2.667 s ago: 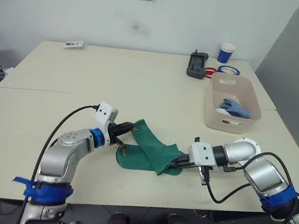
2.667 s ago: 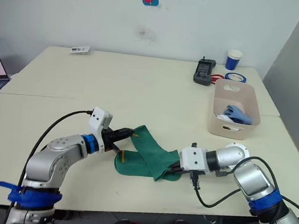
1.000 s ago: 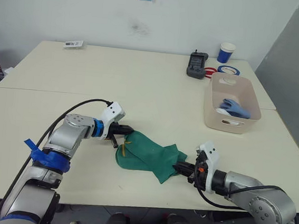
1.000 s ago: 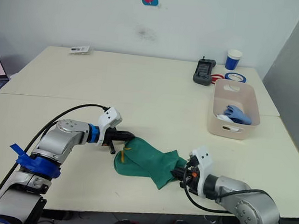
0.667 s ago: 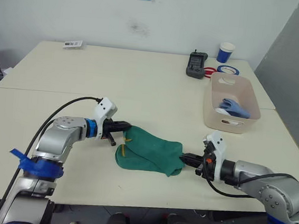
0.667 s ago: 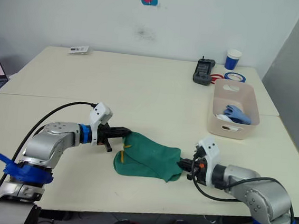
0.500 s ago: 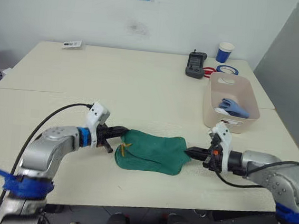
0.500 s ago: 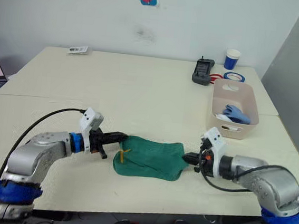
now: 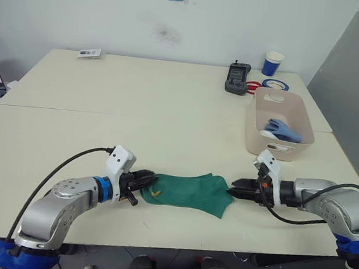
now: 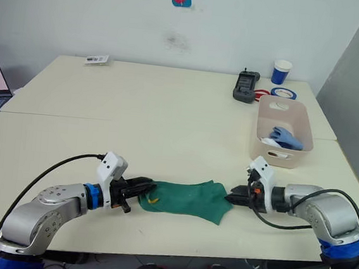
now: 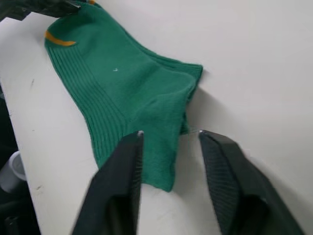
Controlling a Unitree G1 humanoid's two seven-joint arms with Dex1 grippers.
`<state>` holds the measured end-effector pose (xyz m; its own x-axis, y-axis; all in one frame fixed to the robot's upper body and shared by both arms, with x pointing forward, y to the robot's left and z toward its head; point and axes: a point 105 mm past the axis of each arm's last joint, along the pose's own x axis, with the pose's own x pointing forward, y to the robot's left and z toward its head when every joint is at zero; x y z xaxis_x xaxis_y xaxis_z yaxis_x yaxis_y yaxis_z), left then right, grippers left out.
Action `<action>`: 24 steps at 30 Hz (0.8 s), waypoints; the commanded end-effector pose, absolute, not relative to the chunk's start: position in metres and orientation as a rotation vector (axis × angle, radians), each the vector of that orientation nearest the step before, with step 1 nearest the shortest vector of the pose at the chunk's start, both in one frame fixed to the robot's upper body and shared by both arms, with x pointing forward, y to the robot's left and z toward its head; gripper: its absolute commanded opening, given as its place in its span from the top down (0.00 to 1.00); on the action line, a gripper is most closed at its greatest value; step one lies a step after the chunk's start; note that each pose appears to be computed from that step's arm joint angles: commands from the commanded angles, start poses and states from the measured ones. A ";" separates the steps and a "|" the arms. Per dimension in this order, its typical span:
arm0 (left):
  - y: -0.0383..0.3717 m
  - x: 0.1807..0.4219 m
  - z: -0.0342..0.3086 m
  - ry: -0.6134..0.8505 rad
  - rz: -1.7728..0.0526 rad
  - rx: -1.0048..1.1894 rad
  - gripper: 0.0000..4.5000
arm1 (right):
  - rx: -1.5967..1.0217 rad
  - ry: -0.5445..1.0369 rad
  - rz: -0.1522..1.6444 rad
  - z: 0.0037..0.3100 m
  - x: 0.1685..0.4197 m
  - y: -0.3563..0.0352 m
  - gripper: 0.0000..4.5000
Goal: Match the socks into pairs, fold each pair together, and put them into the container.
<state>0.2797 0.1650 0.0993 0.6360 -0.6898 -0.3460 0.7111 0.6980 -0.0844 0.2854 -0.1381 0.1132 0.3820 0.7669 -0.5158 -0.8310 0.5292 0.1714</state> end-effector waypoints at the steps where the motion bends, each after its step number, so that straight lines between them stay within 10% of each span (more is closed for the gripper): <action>1: 0.180 0.280 0.124 0.269 -0.829 0.169 0.52 | -0.333 0.412 1.088 0.138 0.280 -0.142 0.31; 4: 0.180 0.274 0.136 0.209 -0.941 0.294 0.31 | -0.540 0.328 1.184 0.135 0.264 -0.138 0.24; 12: 0.174 0.249 0.116 0.116 -1.341 0.834 0.31 | -0.794 0.203 1.359 0.101 0.233 -0.113 0.24; 24: 0.150 0.263 0.098 0.053 -1.411 0.916 0.35 | -0.840 0.180 1.317 0.066 0.237 -0.101 0.24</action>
